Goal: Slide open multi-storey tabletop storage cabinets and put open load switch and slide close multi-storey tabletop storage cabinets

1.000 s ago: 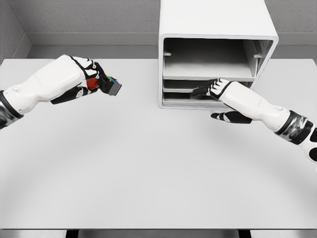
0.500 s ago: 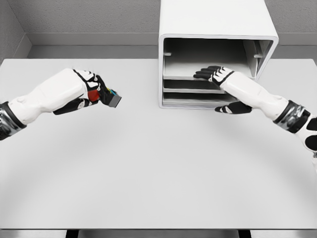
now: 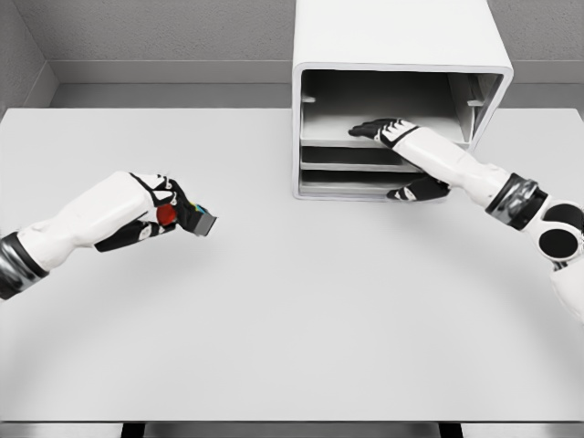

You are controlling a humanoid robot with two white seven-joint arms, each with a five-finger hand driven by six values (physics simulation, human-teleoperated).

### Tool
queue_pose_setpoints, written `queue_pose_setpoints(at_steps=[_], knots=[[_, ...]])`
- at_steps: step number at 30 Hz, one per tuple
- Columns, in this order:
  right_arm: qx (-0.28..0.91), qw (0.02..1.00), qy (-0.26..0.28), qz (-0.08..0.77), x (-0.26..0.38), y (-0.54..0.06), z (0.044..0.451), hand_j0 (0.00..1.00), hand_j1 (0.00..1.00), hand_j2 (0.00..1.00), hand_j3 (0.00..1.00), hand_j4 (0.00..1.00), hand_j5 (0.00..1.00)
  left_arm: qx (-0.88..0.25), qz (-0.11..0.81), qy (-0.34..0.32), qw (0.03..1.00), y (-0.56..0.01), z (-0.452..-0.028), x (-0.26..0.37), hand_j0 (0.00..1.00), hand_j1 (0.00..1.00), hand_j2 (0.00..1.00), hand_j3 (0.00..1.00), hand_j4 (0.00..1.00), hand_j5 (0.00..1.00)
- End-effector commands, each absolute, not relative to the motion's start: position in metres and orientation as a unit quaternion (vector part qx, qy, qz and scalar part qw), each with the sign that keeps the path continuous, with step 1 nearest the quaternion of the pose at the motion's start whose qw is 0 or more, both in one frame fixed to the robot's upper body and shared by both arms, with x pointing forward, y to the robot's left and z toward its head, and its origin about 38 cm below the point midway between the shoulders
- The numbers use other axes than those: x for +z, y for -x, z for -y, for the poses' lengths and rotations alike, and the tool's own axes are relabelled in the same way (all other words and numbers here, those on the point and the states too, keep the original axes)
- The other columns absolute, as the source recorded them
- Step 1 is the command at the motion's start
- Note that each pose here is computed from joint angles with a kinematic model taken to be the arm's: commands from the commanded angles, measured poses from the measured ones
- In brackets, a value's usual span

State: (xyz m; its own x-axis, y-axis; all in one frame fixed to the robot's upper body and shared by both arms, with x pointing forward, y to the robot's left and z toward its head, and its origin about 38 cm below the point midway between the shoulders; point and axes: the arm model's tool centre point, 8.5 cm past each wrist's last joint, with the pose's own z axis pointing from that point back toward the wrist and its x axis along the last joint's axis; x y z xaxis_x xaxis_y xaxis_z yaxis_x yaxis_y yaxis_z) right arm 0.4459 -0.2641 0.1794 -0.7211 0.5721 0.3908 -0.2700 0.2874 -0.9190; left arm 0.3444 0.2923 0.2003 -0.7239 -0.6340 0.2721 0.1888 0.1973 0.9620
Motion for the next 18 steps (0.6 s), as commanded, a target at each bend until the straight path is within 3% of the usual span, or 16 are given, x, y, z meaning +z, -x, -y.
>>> queue_pose_setpoints(at_steps=[1,4,9,18], knots=[[0.589,0.369,0.1,0.712,0.167,-0.449,0.259,0.98,0.98,0.98,0.98,0.98,0.98,-0.603,0.702,-0.168,0.34,-0.345,-0.3,0.205,0.3,0.3,0.3,0.3,0.3,0.3],[0.589,0.374,0.1,0.71,0.165,-0.454,0.258,0.98,0.98,0.98,0.98,0.98,0.98,-0.603,0.701,-0.168,0.342,-0.344,-0.3,0.204,0.3,0.3,0.3,0.3,0.3,0.3],[0.592,0.378,0.095,0.705,0.159,-0.453,0.257,0.75,0.75,0.75,0.75,0.75,0.75,-0.593,0.708,-0.161,0.347,-0.342,-0.296,0.199,0.3,0.3,0.3,0.3,0.3,0.3],[0.604,0.356,0.1,0.706,0.171,-0.443,0.26,0.72,0.72,0.72,0.72,0.72,0.72,-0.583,0.716,-0.154,0.353,-0.341,-0.291,0.194,0.3,0.3,0.3,0.3,0.3,0.3]])
